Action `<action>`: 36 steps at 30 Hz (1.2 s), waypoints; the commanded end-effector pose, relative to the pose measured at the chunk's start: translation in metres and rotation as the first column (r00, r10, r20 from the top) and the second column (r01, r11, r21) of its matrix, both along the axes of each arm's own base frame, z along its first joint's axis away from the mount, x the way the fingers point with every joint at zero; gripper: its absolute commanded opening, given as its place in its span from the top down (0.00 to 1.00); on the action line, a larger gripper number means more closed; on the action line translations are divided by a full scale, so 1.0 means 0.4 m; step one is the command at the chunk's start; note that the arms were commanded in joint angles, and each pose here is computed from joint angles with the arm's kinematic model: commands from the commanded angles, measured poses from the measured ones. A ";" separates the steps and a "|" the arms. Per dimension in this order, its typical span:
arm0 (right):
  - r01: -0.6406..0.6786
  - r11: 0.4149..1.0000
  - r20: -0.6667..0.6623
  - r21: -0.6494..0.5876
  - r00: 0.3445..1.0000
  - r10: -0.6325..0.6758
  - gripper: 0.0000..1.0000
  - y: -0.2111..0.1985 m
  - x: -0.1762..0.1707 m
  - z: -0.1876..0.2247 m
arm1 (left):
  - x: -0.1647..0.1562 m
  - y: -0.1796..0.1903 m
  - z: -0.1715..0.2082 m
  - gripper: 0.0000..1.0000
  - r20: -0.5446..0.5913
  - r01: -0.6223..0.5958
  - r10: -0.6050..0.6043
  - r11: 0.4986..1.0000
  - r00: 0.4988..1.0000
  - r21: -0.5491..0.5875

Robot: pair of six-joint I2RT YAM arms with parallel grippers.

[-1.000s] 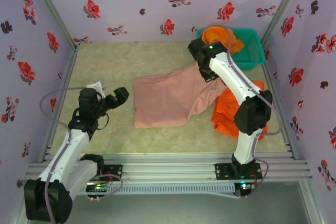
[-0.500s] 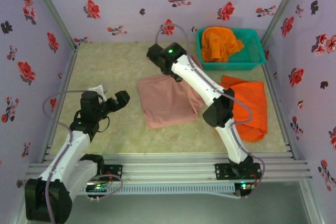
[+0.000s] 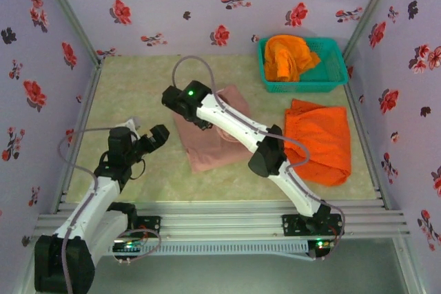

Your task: Fold and stack the shorts

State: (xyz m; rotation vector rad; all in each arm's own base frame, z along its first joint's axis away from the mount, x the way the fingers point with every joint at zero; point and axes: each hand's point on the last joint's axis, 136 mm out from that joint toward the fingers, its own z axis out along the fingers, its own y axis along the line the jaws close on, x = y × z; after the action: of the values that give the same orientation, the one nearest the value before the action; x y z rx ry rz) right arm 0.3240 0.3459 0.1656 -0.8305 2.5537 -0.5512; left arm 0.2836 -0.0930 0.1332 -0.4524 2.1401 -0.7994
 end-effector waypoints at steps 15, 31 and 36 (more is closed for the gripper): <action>0.089 0.366 -0.173 0.926 0.964 0.203 0.01 0.150 -0.088 0.280 | 0.020 -0.049 0.265 0.01 0.201 0.100 -0.067 0.982 0.977 -0.160; 0.409 0.392 -0.369 0.824 0.913 -0.177 0.01 -0.140 -0.033 -0.033 | 0.171 -0.247 -0.009 0.15 -0.309 0.268 -0.257 0.963 0.916 -0.005; 0.432 0.393 -0.373 0.812 0.901 -0.219 0.01 -0.181 -0.037 -0.060 | 0.219 -0.272 -0.058 0.31 -0.342 0.271 -0.249 0.962 0.906 0.019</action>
State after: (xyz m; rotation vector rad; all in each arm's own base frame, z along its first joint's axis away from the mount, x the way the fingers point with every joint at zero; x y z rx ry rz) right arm 0.3011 0.2797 0.1285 -0.0040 2.7106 0.8319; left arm 0.3614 -0.1996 0.1089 -0.3150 2.5776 -0.8876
